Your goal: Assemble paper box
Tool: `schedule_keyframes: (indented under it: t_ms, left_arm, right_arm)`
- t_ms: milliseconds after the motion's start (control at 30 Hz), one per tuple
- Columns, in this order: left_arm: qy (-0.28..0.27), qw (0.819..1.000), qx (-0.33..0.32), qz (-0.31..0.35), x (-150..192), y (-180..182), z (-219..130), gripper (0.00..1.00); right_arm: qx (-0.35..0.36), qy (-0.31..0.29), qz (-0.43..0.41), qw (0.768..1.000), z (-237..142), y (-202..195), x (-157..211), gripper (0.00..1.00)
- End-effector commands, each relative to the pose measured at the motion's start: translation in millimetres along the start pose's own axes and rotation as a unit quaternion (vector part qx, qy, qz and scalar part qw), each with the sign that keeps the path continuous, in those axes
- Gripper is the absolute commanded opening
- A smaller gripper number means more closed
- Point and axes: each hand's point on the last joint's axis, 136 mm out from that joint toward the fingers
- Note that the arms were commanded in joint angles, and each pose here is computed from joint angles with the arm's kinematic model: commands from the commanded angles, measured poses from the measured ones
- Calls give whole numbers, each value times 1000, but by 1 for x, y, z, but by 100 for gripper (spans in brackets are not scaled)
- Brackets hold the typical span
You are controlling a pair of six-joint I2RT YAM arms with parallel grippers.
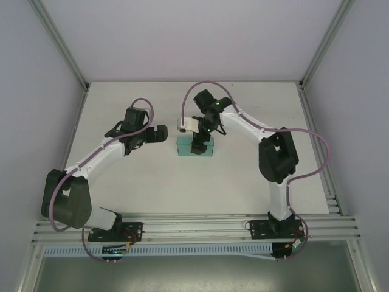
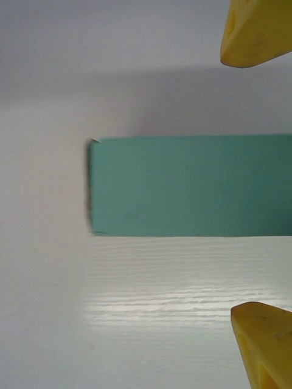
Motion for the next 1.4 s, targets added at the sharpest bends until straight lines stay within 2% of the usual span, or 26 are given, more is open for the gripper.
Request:
schedule_keyframes:
  t_ms: [0, 67, 267, 333, 400, 533, 733, 800, 900, 967, 1167, 1300, 1367]
  left_arm:
    - [-36, 999, -10, -4, -11, 6, -12, 99]
    - [-41, 999, -10, -3, -10, 8, -14, 99]
    - [-51, 998, -23, 2, -9, 15, -21, 99]
    - [-53, 998, -23, 3, -8, 16, -24, 98]
    - [-55, 998, -23, 2, -8, 16, -27, 98]
    - [-57, 998, -20, -1, -5, 18, -31, 98]
    - [-61, 997, -38, -6, -2, 26, -41, 98]
    - [-65, 997, -36, -6, -2, 26, -46, 98]
    - [-78, 996, -31, -9, -3, 26, -53, 99]
    - [-84, 996, -27, -14, -2, 27, -55, 99]
    - [-63, 997, 26, -27, 5, 9, -56, 99]
    - [-57, 998, 19, -31, 8, 12, -55, 99]
    - [-53, 998, 17, -33, 9, 12, -55, 98]
  right_arm:
    - [-10, 66, -11, 998, 12, 5, 22, 99]
    - [-9, 77, -7, 997, 21, 5, 27, 96]
    - [14, 134, -13, 991, 43, 4, 42, 79]
    - [15, 140, -13, 990, 43, 5, 43, 72]
    - [21, 144, -10, 989, 42, 3, 44, 57]
    - [41, 157, -21, 987, 36, -2, 41, 40]
    - [98, 187, -43, 976, 22, -16, 39, 35]
    - [137, 194, -49, 970, 13, -27, 37, 35]
    - [227, 219, -64, 947, -2, -50, 39, 35]
    - [261, 223, -77, 936, -6, -57, 41, 36]
    - [284, 221, -119, 925, 15, -59, 56, 36]
    - [307, 227, -136, 914, 29, -62, 64, 36]
    - [294, 225, -135, 919, 34, -54, 68, 44]
Point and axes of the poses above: each hand's point on the last joint's axis, 136 mm out from that joint toward the fingers, its own z axis out along the fingers, its own y axis along the line the jaws close on, x = y × z, and after that the axes turned 12 degrees about -z, right-handed
